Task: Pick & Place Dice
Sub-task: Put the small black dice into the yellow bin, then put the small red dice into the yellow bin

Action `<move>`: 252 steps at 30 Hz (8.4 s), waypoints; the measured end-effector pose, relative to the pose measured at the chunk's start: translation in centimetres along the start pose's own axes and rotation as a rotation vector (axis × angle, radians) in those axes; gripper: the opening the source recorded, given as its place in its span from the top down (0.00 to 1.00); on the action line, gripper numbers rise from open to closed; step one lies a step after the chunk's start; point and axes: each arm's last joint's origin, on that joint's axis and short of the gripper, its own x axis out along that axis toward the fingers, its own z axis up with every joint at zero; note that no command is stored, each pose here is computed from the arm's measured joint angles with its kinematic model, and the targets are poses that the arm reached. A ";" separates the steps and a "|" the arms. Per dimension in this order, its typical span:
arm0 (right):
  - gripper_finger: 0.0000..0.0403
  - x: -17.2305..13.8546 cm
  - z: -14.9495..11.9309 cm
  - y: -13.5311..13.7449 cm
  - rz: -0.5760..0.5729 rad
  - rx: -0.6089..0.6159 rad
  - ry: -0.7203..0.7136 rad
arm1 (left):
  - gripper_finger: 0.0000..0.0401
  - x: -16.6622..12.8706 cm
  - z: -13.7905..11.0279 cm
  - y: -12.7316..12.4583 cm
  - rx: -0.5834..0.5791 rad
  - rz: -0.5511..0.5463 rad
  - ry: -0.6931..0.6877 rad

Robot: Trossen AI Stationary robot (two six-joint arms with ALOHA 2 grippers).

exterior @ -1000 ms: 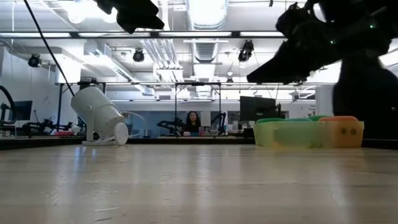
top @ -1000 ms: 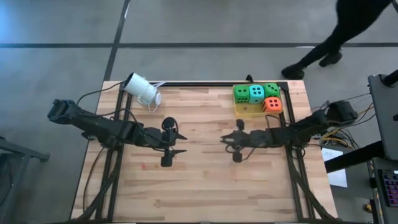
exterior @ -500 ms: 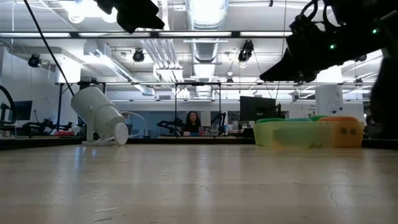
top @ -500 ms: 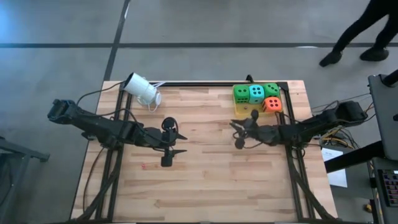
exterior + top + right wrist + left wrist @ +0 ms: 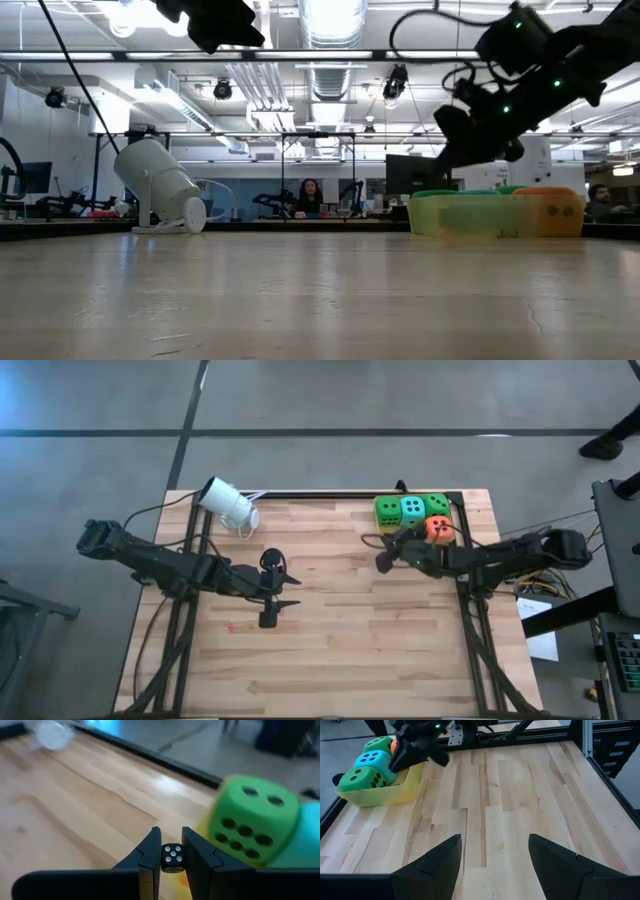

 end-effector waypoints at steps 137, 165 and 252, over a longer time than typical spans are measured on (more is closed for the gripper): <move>0.58 -7.3 3.4 1.3 0.681 -0.288 -0.101 | 0.42 -2.3 -17.5 -4.9 -0.432 0.067 1.004; 0.60 -7.3 3.4 1.3 0.680 -0.243 -0.087 | 0.87 -2.2 -17.6 -4.9 -0.447 0.091 0.991; 0.65 -7.2 3.2 1.3 0.678 -0.295 -0.093 | 0.46 17.2 -3.5 5.2 -0.300 0.081 0.624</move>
